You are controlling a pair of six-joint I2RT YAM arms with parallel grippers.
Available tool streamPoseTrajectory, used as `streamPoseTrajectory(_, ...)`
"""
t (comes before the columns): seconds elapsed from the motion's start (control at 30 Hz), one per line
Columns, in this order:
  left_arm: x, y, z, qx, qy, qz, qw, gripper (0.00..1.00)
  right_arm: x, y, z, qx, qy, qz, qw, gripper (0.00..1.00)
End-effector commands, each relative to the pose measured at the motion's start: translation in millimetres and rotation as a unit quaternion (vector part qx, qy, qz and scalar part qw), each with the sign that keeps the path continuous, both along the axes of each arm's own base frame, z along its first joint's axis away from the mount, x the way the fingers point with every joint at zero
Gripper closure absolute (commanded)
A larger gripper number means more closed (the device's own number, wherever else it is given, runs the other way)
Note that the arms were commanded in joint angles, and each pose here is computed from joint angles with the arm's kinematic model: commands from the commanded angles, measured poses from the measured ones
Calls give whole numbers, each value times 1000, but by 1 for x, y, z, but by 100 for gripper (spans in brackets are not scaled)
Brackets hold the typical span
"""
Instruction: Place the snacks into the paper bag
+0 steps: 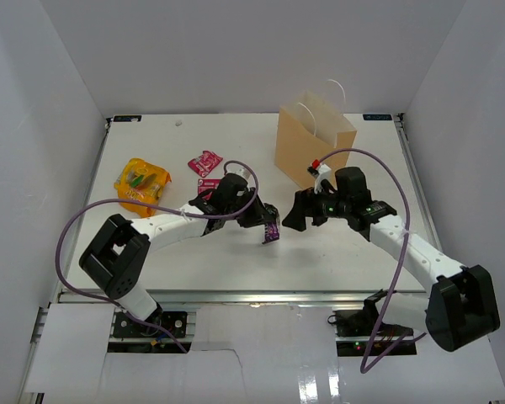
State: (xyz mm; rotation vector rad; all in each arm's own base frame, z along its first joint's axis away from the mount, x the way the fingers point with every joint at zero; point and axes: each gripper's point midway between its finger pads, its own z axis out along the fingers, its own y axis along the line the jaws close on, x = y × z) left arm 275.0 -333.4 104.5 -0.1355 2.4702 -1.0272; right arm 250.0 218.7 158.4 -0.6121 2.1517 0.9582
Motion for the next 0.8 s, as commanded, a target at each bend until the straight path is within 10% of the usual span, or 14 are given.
streamPoseTrajectory(0.0, 9, -22, 35, -67, 3, 4, 998, 69, 9, 15, 7, 13, 12, -18, 1000, 3)
streamPoseTrajectory(0.43, 18, -48, 68, -138, 2, -5, 990, 71, 21, 42, -11, -17, 40, -5, 999, 7)
streamPoseTrajectory(0.77, 16, -49, 73, -150, 4, -6, 989, 68, 28, 42, -6, -24, 16, -2, 1000, 59)
